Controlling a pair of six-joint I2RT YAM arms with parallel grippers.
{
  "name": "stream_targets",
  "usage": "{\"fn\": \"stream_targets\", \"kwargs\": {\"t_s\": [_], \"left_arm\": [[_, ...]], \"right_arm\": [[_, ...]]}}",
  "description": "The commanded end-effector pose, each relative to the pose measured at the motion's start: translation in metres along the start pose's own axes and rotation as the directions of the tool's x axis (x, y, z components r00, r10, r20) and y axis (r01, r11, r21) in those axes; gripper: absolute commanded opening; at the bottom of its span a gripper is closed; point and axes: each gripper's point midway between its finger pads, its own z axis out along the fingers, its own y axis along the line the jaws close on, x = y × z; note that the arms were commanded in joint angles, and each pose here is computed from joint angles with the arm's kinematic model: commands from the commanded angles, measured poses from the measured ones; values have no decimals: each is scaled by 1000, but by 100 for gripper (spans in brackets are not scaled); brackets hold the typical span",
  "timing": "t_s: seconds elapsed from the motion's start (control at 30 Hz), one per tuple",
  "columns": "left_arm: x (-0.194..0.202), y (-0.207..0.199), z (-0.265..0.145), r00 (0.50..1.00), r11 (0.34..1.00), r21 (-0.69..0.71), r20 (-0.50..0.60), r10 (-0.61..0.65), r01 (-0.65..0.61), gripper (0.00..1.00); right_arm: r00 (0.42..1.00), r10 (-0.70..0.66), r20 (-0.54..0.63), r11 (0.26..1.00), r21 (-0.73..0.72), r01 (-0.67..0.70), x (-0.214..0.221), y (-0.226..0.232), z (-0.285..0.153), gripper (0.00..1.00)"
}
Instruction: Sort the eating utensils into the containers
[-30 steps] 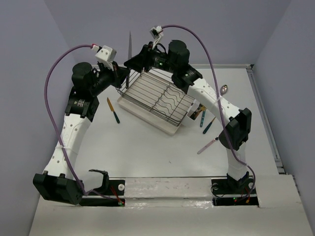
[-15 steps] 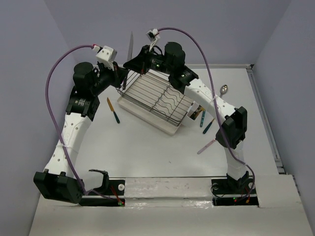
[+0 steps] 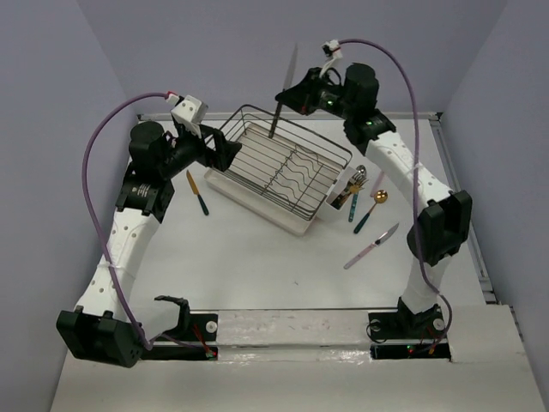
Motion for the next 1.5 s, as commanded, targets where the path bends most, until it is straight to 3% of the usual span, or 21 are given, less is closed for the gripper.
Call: {"fn": "stream_targets", "kwargs": {"t_s": [0.0, 0.07, 0.13, 0.2, 0.23, 0.3, 0.4, 0.57, 0.67, 0.77, 0.9, 1.47], "left_arm": [[-15, -6, -10, 997, 999, 0, 71, 43, -43, 99], [-10, -3, -11, 997, 999, -14, 67, 38, -37, 99], [-7, -2, -11, 997, 999, -19, 65, 36, -35, 99], [-4, -2, -11, 998, 999, -20, 62, 33, -32, 99], [-4, -2, -11, 998, 999, -20, 62, 33, -32, 99], [-2, -1, -11, 998, 999, -23, 61, 32, -31, 99], [0, 0, -11, 998, 999, -25, 57, 29, -27, 99], [2, 1, -11, 998, 999, -28, 54, 28, -27, 99], [3, 1, -11, 998, 999, -28, 54, 27, -26, 99], [4, 1, -10, 998, 999, -23, 52, 24, -23, 99], [2, 1, -10, 998, 999, -27, 57, 24, -22, 99], [12, 5, -7, 999, 999, -35, 42, 18, -16, 99]], "right_arm": [[964, -168, 204, 982, 123, 145, -95, -7, -87, 0], [963, -187, 194, 966, 218, 143, -92, -41, -119, 0], [954, -214, 209, 952, 263, 156, -98, -43, -149, 0], [962, -199, 189, 920, 375, 117, -80, -83, -190, 0], [954, -225, 197, 917, 373, 140, -86, -73, -194, 0], [957, -227, 180, 883, 452, 125, -70, -96, -217, 0], [942, -293, 165, 850, 495, 178, -66, -91, -238, 0], [951, -291, 100, 835, 511, 202, -28, -99, -251, 0], [946, -311, 95, 786, 585, 199, -20, -108, -266, 0], [942, -324, 82, 780, 586, 217, -20, -110, -268, 0], [965, -257, 56, 828, 527, 190, 3, -113, -259, 0], [991, -118, 66, 959, 267, 96, 39, -56, -250, 0]]}}
